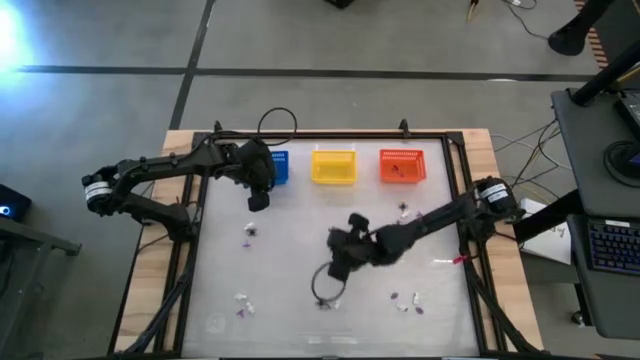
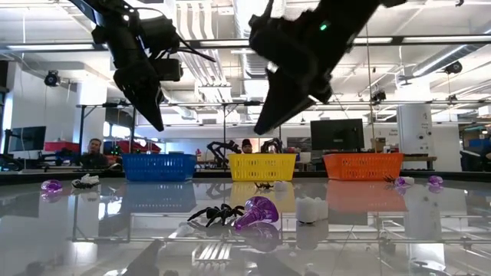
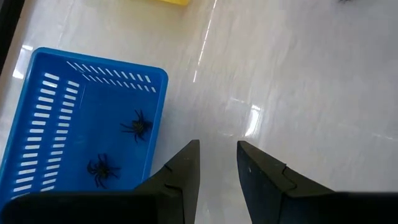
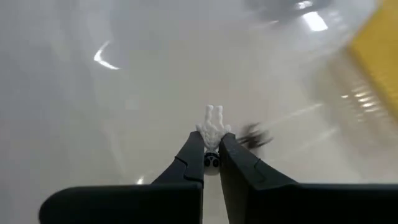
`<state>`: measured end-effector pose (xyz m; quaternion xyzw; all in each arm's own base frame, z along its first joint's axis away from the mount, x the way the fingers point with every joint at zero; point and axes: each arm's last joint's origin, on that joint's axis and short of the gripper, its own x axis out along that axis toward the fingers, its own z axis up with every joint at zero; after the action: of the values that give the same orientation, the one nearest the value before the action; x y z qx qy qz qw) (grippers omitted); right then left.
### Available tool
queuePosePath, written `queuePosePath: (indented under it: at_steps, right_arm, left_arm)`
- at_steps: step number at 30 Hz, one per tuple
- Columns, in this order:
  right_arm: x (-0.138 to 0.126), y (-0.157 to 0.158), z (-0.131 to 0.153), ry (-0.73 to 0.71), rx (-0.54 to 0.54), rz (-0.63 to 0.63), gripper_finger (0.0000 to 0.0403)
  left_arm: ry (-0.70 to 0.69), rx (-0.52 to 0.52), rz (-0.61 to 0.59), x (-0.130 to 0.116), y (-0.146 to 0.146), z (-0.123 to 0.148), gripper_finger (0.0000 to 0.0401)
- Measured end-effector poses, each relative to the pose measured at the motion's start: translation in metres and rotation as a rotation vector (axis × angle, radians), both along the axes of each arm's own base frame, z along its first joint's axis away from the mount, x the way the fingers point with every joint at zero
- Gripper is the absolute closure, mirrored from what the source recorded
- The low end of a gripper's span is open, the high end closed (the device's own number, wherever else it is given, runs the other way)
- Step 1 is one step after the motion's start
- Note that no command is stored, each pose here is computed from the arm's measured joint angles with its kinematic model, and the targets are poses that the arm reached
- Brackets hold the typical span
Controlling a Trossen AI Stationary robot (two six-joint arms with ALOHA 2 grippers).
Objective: Sort Halloween decoration
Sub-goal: Put the white skeleton toy into the yellow basket
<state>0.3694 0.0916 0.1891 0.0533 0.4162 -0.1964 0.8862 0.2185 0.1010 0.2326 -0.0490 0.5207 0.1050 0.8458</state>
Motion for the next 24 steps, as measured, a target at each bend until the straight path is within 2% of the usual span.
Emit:
queuePosePath:
  at_steps: [7,16,24]
  right_arm:
    - [0.01,-0.059,0.005,0.016,-0.056,-0.087,0.039]
    - [0.008,-0.128,0.013,0.042,-0.101,-0.182,0.039]
    - [-0.003,-0.185,0.018,0.048,-0.025,-0.21,0.039]
  left_arm:
    - [0.02,-0.018,0.013,-0.002,-0.002,-0.001,0.0312]
    - [0.02,-0.018,0.004,-0.001,-0.004,-0.001,0.0312]
    - [0.02,-0.018,-0.008,0.0,-0.006,-0.001,0.0312]
